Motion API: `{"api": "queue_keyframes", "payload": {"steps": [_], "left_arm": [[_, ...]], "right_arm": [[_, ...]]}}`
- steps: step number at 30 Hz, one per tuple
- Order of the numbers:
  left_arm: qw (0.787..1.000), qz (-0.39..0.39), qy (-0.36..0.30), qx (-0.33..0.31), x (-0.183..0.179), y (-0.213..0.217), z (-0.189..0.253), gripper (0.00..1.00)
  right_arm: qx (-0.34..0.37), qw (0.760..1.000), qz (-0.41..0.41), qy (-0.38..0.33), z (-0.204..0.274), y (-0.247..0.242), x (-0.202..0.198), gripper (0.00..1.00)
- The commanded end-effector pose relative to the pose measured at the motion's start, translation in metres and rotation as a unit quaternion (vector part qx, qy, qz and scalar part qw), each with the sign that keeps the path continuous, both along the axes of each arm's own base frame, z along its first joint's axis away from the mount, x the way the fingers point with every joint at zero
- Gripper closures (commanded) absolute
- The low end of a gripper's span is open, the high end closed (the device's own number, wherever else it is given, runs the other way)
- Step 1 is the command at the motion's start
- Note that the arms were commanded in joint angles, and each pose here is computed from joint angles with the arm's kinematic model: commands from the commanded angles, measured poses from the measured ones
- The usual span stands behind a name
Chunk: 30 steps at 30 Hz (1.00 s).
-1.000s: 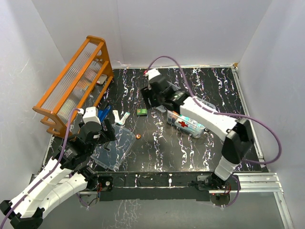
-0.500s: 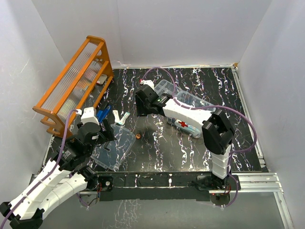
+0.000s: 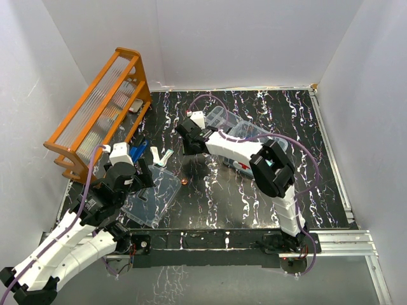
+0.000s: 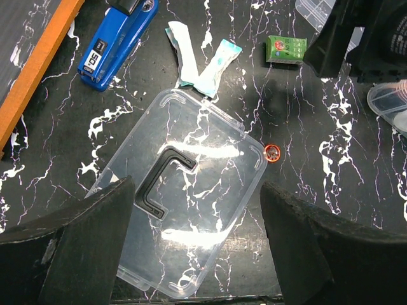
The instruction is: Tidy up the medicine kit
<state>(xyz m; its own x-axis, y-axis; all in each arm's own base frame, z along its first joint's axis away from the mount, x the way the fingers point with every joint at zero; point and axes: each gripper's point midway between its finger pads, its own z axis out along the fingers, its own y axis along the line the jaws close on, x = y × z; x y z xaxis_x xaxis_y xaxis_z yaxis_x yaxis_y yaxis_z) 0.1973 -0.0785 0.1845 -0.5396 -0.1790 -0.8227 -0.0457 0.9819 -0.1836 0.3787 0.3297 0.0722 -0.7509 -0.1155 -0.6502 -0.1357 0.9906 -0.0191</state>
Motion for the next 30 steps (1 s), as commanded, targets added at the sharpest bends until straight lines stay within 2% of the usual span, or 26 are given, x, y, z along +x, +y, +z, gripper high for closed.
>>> {"api": "queue_keyframes", "payload": {"steps": [1,6,13,18,25,30], "left_arm": [[1.000,0.012,0.001,0.009,0.001,0.005,-0.001,0.21],[1.000,0.012,0.004,0.011,0.002,0.004,-0.001,0.21],[1.000,0.011,0.007,0.016,0.002,0.004,-0.003,0.21],[1.000,0.013,0.008,0.016,0.002,0.005,-0.003,0.21],[1.000,0.013,0.007,0.013,0.001,0.005,-0.003,0.21],[1.000,0.013,0.005,0.011,0.001,0.005,-0.002,0.21]], "right_arm": [[-0.007,0.997,-0.053,-0.062,0.028,-0.014,0.044,0.39],[-0.028,0.995,-0.079,-0.059,0.016,-0.037,0.062,0.37],[0.001,0.998,-0.040,-0.058,0.008,-0.029,0.090,0.36],[0.019,0.999,-0.017,-0.027,-0.009,-0.020,0.085,0.37],[0.031,0.999,-0.003,0.011,-0.022,-0.016,0.069,0.52],[0.056,0.995,0.066,0.048,-0.016,-0.003,0.044,0.55]]}}
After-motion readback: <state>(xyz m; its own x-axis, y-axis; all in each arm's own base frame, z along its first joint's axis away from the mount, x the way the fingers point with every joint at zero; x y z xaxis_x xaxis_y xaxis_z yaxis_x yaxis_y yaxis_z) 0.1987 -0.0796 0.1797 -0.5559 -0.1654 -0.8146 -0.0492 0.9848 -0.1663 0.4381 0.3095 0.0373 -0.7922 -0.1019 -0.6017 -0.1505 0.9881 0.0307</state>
